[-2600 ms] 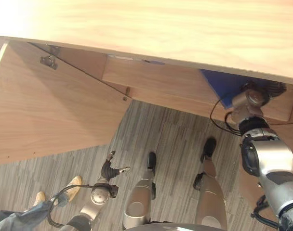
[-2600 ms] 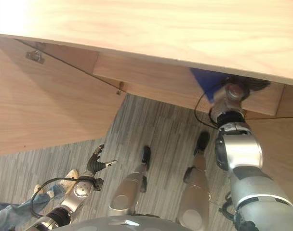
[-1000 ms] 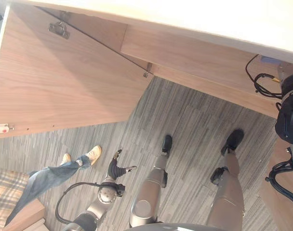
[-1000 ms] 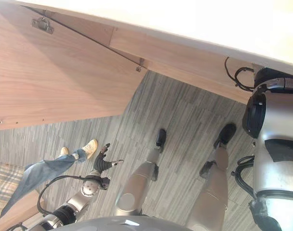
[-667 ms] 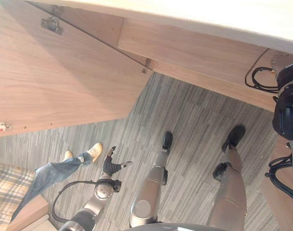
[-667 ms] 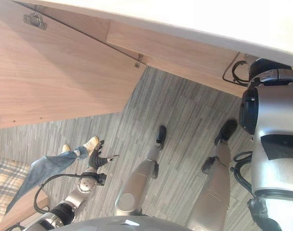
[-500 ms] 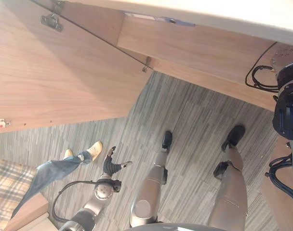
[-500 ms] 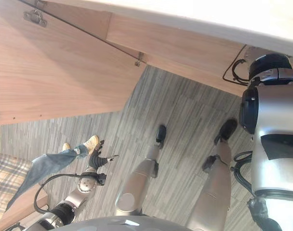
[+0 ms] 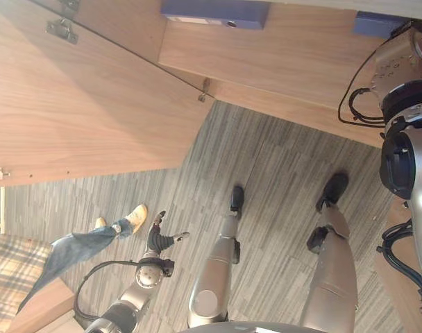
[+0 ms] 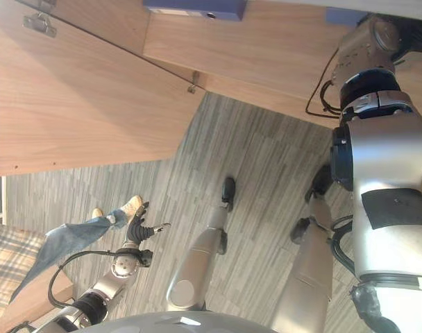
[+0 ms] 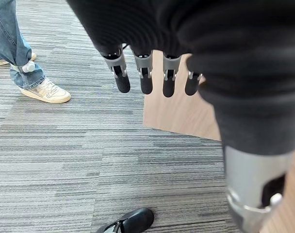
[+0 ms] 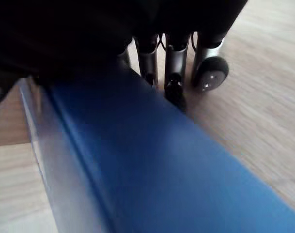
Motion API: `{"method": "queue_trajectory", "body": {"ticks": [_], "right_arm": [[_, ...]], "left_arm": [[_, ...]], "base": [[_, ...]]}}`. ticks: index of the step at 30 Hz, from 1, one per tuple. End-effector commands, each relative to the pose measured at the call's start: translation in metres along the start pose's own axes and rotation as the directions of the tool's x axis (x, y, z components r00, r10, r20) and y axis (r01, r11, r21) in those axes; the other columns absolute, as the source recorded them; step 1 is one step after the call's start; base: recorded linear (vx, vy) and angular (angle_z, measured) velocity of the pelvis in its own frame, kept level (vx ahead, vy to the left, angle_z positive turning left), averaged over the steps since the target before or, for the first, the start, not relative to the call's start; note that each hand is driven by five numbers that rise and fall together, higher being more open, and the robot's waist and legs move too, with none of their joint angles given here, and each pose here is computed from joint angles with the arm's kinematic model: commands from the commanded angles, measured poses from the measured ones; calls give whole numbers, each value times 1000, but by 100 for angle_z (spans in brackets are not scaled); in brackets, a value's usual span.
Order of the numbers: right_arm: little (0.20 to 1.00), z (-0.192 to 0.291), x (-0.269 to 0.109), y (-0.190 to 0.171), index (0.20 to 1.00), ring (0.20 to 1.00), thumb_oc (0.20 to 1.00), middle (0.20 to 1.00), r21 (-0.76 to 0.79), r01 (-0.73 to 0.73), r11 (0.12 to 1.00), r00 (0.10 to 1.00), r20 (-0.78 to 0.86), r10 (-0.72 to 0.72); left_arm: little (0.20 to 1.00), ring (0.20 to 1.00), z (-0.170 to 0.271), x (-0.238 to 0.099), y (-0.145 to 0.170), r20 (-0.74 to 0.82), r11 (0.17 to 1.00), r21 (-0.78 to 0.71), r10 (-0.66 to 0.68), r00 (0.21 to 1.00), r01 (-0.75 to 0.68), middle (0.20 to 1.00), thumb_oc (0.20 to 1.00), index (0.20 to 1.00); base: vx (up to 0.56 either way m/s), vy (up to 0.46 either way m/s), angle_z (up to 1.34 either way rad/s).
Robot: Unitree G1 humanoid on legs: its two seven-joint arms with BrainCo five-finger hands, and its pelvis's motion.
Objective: Put the empty folder in the office cabinet
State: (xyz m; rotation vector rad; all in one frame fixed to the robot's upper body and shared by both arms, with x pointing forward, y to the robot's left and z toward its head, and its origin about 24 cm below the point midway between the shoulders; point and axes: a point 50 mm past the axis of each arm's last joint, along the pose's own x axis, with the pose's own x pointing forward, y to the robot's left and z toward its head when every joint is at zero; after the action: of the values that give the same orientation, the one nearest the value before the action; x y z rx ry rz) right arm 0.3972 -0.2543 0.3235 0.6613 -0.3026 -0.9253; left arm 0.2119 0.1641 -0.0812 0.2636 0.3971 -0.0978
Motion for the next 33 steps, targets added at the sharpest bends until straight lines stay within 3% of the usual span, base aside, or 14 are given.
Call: {"method": "queue_trajectory", "body": {"ticks": [1, 11, 25, 28, 29, 33], "right_arm": [[1000, 13, 7, -1, 1000, 1000, 1000, 1000, -98, -73, 993, 991, 103, 83], [1000, -36, 14, -34, 1000, 1000, 1000, 1000, -159, 12, 987, 998, -51, -20], [1000, -94, 0, -55, 1000, 1000, 1000, 1000, -262, -4, 965, 980, -192, -48], [1000, -125, -9, -74, 1000, 1000, 1000, 1000, -349, 2, 937, 969, -232, -89], [1000, -142, -11, -98, 1000, 1000, 1000, 1000, -395, 58, 917, 956, -242, -165], [1000, -151, -10, -117, 1000, 1000, 1000, 1000, -434, 98, 895, 944, -244, -221]], "left_arm": [[1000, 1000, 16, 11, 24, 53, 995, 86, 39, 998, -44, 1000, 1000, 1000], [1000, 1000, 12, 8, 31, 44, 984, 173, 28, 999, -35, 1000, 1000, 1000], [1000, 1000, -1, 6, 36, -10, 977, 208, 50, 999, -47, 1000, 1000, 1000], [1000, 1000, -3, 5, 35, -22, 977, 207, 63, 998, -57, 1000, 1000, 1000], [1000, 1000, -6, 5, 33, -35, 976, 209, 70, 997, -61, 1000, 1000, 1000], [1000, 1000, -8, 5, 32, -40, 975, 214, 74, 996, -63, 1000, 1000, 1000]], "base": [[-42, 56, -14], [-27, 42, -2], [-3, 29, -4], [7, 19, -3], [24, 18, -5], [3, 2, -1]]}}
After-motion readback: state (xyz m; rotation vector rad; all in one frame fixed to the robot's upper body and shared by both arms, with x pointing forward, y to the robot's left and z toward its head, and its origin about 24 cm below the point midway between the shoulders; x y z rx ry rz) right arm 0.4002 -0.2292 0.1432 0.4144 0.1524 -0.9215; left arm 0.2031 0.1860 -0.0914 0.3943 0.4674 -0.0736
